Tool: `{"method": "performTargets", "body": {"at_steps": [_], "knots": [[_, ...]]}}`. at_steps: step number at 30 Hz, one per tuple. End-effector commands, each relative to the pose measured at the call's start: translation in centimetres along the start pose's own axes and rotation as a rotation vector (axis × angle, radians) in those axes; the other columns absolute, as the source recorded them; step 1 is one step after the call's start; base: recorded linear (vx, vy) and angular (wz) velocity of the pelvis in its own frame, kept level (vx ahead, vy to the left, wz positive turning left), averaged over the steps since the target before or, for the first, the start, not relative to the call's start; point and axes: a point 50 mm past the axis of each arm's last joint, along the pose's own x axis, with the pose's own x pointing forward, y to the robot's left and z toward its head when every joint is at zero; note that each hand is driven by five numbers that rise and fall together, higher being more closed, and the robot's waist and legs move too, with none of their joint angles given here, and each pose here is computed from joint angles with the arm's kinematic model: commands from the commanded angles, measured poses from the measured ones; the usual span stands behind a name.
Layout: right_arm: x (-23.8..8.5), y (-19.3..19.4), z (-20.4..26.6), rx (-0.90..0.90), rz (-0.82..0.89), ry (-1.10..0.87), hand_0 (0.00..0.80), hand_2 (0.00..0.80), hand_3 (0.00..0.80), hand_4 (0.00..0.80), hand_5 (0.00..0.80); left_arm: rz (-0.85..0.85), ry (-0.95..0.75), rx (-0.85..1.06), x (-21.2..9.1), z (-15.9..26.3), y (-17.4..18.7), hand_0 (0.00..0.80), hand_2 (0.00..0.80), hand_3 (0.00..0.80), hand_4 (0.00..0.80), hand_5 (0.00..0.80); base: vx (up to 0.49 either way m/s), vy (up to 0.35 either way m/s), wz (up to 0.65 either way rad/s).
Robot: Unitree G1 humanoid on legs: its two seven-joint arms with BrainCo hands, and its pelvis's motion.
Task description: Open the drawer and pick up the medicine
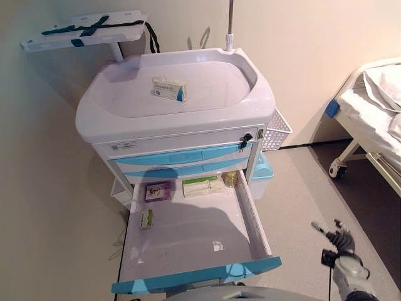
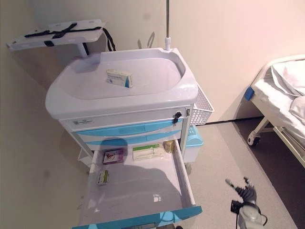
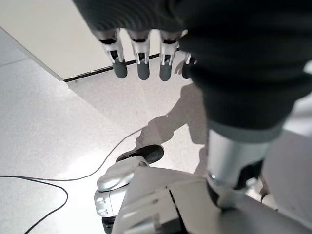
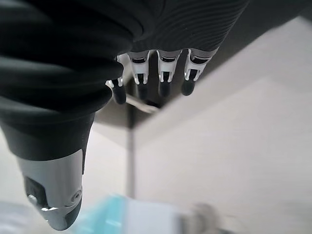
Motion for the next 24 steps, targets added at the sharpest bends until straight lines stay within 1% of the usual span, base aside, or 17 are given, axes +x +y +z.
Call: {"method": "performTargets", "body": {"at_steps": [1,3,6,10,11,13,15,16,18,19,20,21,22,23,24], "knots": [[0.7,-0.3,0.8,-0.149,0.063,-0.009,0.000,0.000,0.000,0.000,0.000,-0.026,-0.002,0.064,0.1,0.4,-0.1,0.000,0.000,0.000,0.000,0.000,0.000,0.000,0.00],[0.4,-0.3,-1.1,-0.265,0.105,0.073,0.000,0.000,0.000,0.000,0.000,-0.024,-0.006,0.083,0.1,0.4,0.3,0.000,0.000,0.000,0.000,0.000,0.000,0.000,0.00],[0.1,-0.6,-2.3,-0.363,0.122,0.131,0.000,0.000,0.000,0.000,0.000,-0.017,-0.009,0.104,0.1,0.4,0.9,0.000,0.000,0.000,0.000,0.000,0.000,0.000,0.00],[-0.2,-0.4,-3.5,-0.388,0.142,0.187,0.000,0.000,0.000,0.000,0.000,-0.015,-0.021,0.147,0.1,0.7,1.1,0.000,0.000,0.000,0.000,0.000,0.000,-0.003,0.06],[-0.6,-0.4,-4.5,-0.439,0.170,0.228,0.000,0.000,0.000,0.000,0.000,-0.014,-0.042,0.182,0.1,1.1,1.3,0.000,0.000,0.000,0.000,0.000,0.013,-0.010,0.10],[-0.8,-0.3,-5.0,-0.490,0.189,0.242,0.000,0.000,0.000,0.000,0.000,-0.007,-0.077,0.220,0.1,1.8,1.6,0.000,0.000,0.000,0.000,0.000,0.001,-0.016,0.15],[-0.9,-0.2,-5.1,-0.509,0.200,0.240,0.000,0.000,0.000,0.000,0.000,-0.011,-0.099,0.249,0.1,2.2,1.5,0.000,0.000,0.000,0.000,0.000,-0.012,-0.010,0.14],[-1.0,0.1,-5.3,-0.552,0.230,0.238,0.000,0.000,0.000,0.000,0.000,-0.022,-0.148,0.319,0.0,3.1,1.4,0.000,0.000,0.000,0.000,0.000,-0.027,-0.001,0.09],[-0.9,0.4,-4.8,-0.570,0.241,0.216,0.000,0.000,0.000,0.000,0.000,-0.032,-0.191,0.378,-0.2,3.9,1.2,0.000,0.000,0.000,0.000,0.000,-0.044,0.003,0.11],[-0.9,0.4,-4.8,-0.570,0.241,0.216,0.000,0.000,0.000,0.000,0.000,-0.032,-0.191,0.378,-0.2,3.9,1.2,0.000,0.000,0.000,0.000,0.000,-0.085,0.006,0.12],[-0.7,1.0,-4.3,-0.589,0.259,0.191,0.000,0.000,0.000,0.000,0.000,-0.040,-0.263,0.437,-0.4,5.3,1.1,0.000,0.000,0.000,0.000,0.000,-0.064,0.003,0.10],[-0.7,1.0,-4.3,-0.589,0.259,0.191,0.000,0.000,0.000,0.000,0.000,-0.040,-0.263,0.437,-0.4,5.3,1.1,0.000,0.000,0.000,0.000,0.000,-0.154,0.014,0.07],[-0.4,1.5,-3.5,-0.605,0.269,0.164,0.000,0.000,0.000,0.000,0.000,-0.047,-0.347,0.470,-0.9,7.1,1.0,0.000,0.000,0.000,0.000,0.000,-0.091,0.011,0.03],[-0.4,1.5,-3.5,-0.605,0.269,0.164,0.000,0.000,0.000,0.000,0.000,-0.047,-0.347,0.470,-0.9,7.1,1.0,0.000,0.000,0.000,0.000,0.000,-0.170,0.010,0.01],[-0.1,2.0,-2.7,-0.631,0.285,0.133,0.000,0.000,0.000,0.000,0.000,-0.064,-0.425,0.483,-1.5,8.6,1.0,0.000,0.000,0.000,0.000,0.000,-0.094,-0.003,0.02]]}}
